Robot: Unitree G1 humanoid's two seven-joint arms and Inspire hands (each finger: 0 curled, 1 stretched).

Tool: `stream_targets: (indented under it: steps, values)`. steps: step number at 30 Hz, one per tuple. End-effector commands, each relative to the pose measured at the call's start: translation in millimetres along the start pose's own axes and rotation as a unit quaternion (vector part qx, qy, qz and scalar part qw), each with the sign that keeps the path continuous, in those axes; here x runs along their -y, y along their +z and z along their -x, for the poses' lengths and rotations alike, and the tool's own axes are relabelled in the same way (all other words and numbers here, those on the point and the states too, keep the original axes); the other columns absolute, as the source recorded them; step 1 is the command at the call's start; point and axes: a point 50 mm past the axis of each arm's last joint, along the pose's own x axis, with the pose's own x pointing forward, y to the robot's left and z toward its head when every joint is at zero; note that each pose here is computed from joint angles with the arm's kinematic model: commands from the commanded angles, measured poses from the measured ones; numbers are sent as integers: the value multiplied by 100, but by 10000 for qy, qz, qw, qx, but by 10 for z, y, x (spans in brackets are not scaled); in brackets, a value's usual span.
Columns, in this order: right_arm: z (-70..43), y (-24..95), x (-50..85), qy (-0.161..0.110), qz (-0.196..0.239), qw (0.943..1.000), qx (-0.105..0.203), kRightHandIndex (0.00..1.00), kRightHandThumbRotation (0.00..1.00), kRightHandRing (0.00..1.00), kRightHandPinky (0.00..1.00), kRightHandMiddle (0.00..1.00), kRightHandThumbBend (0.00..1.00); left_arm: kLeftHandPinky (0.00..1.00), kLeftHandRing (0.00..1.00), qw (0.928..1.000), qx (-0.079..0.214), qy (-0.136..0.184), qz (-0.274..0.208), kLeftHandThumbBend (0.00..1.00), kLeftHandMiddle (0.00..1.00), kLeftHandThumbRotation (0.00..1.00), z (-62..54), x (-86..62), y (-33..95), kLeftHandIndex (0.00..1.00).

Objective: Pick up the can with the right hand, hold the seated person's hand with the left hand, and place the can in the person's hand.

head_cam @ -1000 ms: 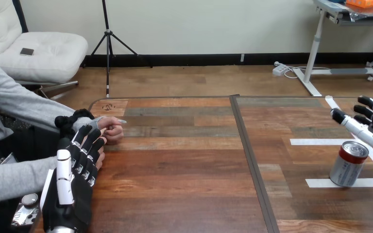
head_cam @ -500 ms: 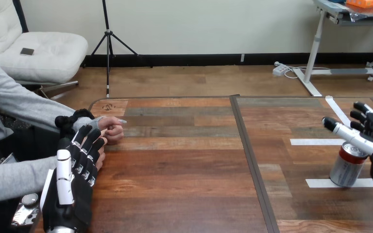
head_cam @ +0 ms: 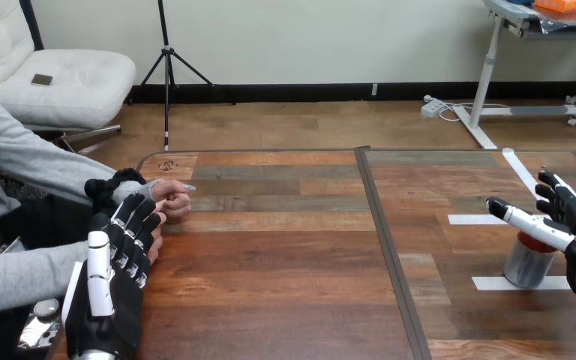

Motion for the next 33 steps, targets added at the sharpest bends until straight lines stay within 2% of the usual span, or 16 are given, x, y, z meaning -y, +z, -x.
stream_targets:
  steps: [1, 6, 11, 28, 33]
  values:
    - [-28, 14, -105, 110, -12, 9999, -12, 97, 34, 97, 94, 97, 100, 100, 93, 9989, 392, -230, -115, 56, 91, 100, -175, 80, 163, 89]
    - [-20, -13, -123, 117, 29, 9999, -76, 96, 34, 96, 94, 96, 100, 100, 93, 9989, 386, -245, -129, 55, 91, 100, -174, 77, 166, 89]
    - [14, -101, -164, 220, 224, 9992, -242, 97, 35, 96, 94, 96, 100, 100, 93, 9987, 408, -270, -102, 54, 91, 100, -179, 68, 168, 89]
    - [30, -137, -170, 309, 167, 9989, -316, 99, 29, 99, 97, 98, 100, 100, 93, 9986, 424, -278, -160, 54, 90, 100, -183, 73, 173, 88]
    - [30, -148, -169, 325, 311, 9982, -393, 98, 29, 98, 97, 98, 100, 100, 92, 9987, 424, -238, -134, 54, 90, 100, -183, 78, 173, 87]
